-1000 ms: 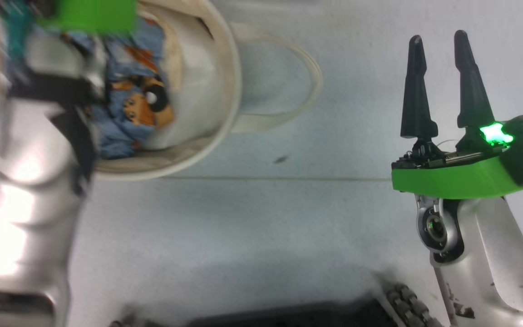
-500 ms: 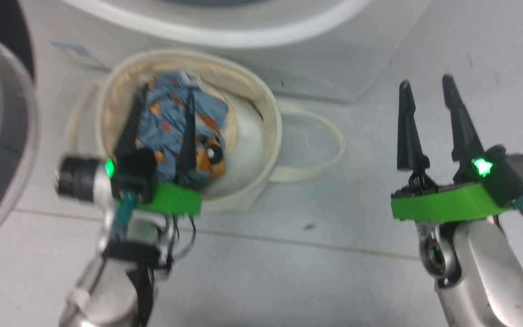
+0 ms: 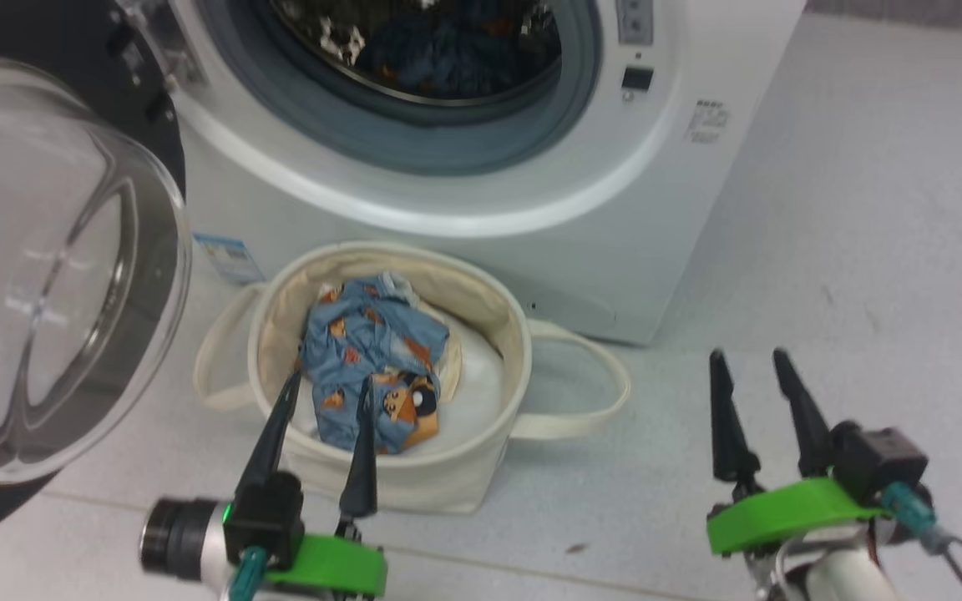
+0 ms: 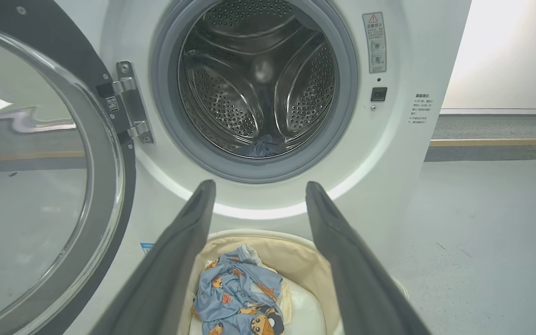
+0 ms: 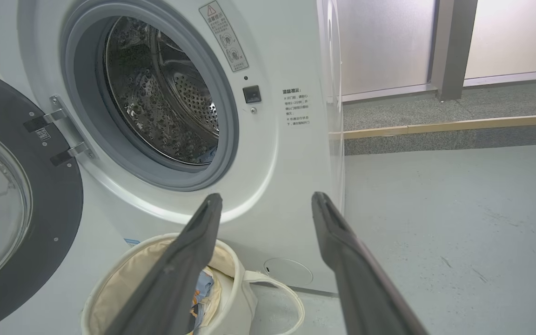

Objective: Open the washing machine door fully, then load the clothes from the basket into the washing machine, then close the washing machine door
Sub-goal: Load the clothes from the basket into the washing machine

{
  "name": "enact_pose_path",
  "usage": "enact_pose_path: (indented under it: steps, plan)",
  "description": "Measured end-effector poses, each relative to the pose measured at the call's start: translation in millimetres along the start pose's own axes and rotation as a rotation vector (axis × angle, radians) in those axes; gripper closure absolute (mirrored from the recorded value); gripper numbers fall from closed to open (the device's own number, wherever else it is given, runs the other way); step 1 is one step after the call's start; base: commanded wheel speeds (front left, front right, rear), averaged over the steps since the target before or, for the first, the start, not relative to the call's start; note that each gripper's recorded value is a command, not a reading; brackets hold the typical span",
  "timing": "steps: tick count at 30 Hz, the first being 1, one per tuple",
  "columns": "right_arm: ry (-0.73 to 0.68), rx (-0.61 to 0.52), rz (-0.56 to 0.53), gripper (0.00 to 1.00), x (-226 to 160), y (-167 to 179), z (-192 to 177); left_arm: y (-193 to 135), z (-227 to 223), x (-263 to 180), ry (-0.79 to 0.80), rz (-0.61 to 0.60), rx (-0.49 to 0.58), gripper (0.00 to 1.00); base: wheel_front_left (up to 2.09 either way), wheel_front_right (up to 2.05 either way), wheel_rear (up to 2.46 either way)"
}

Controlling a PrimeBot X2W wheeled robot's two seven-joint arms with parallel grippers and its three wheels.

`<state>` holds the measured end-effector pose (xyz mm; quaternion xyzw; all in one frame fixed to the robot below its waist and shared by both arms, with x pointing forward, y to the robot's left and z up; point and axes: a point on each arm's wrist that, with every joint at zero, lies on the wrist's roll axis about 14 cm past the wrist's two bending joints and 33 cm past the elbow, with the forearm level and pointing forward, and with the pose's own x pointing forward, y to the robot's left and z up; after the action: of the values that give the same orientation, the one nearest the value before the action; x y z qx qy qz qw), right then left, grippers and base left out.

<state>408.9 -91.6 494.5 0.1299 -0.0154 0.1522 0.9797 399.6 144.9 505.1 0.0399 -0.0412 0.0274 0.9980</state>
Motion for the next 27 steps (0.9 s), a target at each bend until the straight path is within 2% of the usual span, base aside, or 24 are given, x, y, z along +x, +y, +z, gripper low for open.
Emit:
enact_pose_path:
  steps: [4, 10, 27]
  plan:
    - [-0.006, 0.01, 0.002, 0.0, -14.9, 7.0, 5.0, 2.7, 4.4, -22.3, -0.003, 0.008, -0.007, 0.0, 0.0, 0.0, 0.0]
    - [-0.01, -0.002, -0.013, 0.0, -29.9, 6.8, 9.8, -10.2, 15.5, -37.4, -0.037, -0.051, 0.01, 0.0, 0.0, 0.0, 0.0]
    - [-0.018, 0.014, -0.019, 0.0, -29.7, 5.6, 11.7, -11.6, 12.4, -36.1, -0.026, -0.056, 0.002, 0.0, 0.0, 0.0, 0.0]
